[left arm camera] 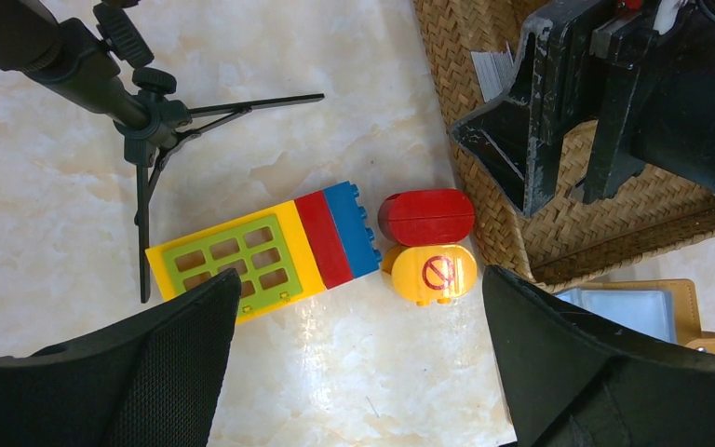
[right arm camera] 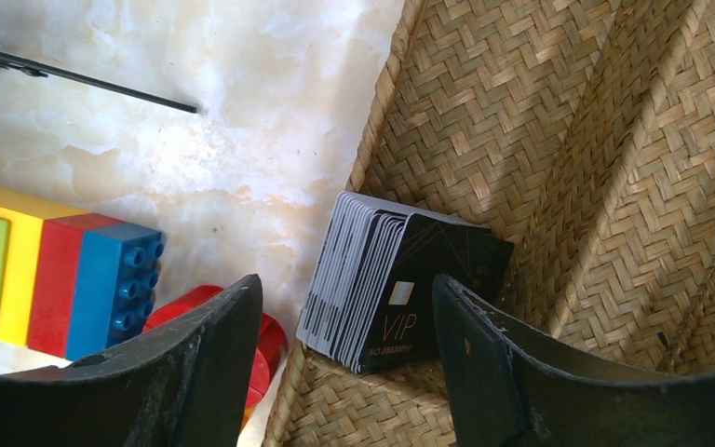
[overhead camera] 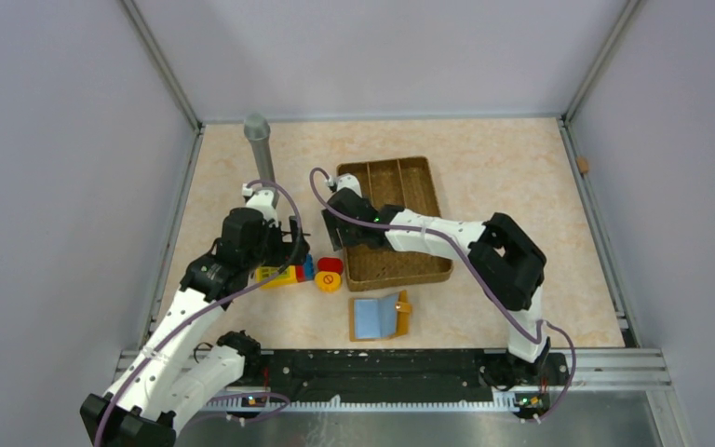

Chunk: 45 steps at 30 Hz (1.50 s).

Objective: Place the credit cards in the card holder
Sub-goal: Pick up the credit card from the storage box.

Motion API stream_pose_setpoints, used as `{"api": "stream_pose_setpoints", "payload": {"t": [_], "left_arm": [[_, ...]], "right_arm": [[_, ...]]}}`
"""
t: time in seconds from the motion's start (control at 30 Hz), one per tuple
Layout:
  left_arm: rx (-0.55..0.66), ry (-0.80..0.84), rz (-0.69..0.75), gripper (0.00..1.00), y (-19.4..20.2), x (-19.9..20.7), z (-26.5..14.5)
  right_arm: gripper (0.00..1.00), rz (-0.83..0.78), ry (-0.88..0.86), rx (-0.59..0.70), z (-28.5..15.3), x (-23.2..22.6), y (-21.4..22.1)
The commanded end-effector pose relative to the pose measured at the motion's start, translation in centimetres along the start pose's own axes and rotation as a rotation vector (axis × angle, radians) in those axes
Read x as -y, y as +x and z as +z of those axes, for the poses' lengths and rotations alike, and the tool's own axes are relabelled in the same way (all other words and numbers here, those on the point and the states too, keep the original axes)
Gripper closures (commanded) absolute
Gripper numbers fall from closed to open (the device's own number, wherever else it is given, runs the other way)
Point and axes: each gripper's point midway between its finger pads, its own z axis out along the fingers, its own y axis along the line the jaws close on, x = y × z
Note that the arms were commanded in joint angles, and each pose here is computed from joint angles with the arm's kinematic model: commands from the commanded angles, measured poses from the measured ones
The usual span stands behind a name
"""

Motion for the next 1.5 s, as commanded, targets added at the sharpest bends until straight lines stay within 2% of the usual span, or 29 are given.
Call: {"api": "stream_pose_setpoints", "payload": {"t": [0.0,0.2,0.37,0.83,1.0,1.3,1.47], "left_arm": [[0.038,0.023,0.013,0.01,-0.8,0.3,0.1],[0.038,0.027,0.014,0.01,-0.8,0.4,0.1],[0.036,0.031,0.014,0.01,-0.8,0.5,0.2],[0.032,0.036,0.015,0.01,-0.7,0.5,0.2],[0.030,0.035,0.015,0.01,-0.7,0.5,0.3],[0.028,0.035,0.015,0.01,-0.6,0.5,0.3],[0.029,0.034,0.015,0.01,-0.6,0.5,0.3]], "right_arm": [[0.35,0.025,-0.077,0.101,-2.5,-1.7,-3.6],[0.41,0.023,-0.081,0.106,-2.6,-1.9,-3.7],[0.50,0.021,-0.061,0.100,-2.5,-1.7,-3.7],[0.67,0.015,-0.057,0.125,-3.5,-2.2,-4.4],[0.68,0.017,-0.060,0.129,-3.8,-2.3,-4.5],[0.61,0.020,-0.101,0.112,-3.5,-3.1,-4.2],[0.62,0.020,-0.103,0.107,-3.4,-3.2,-4.1]]}}
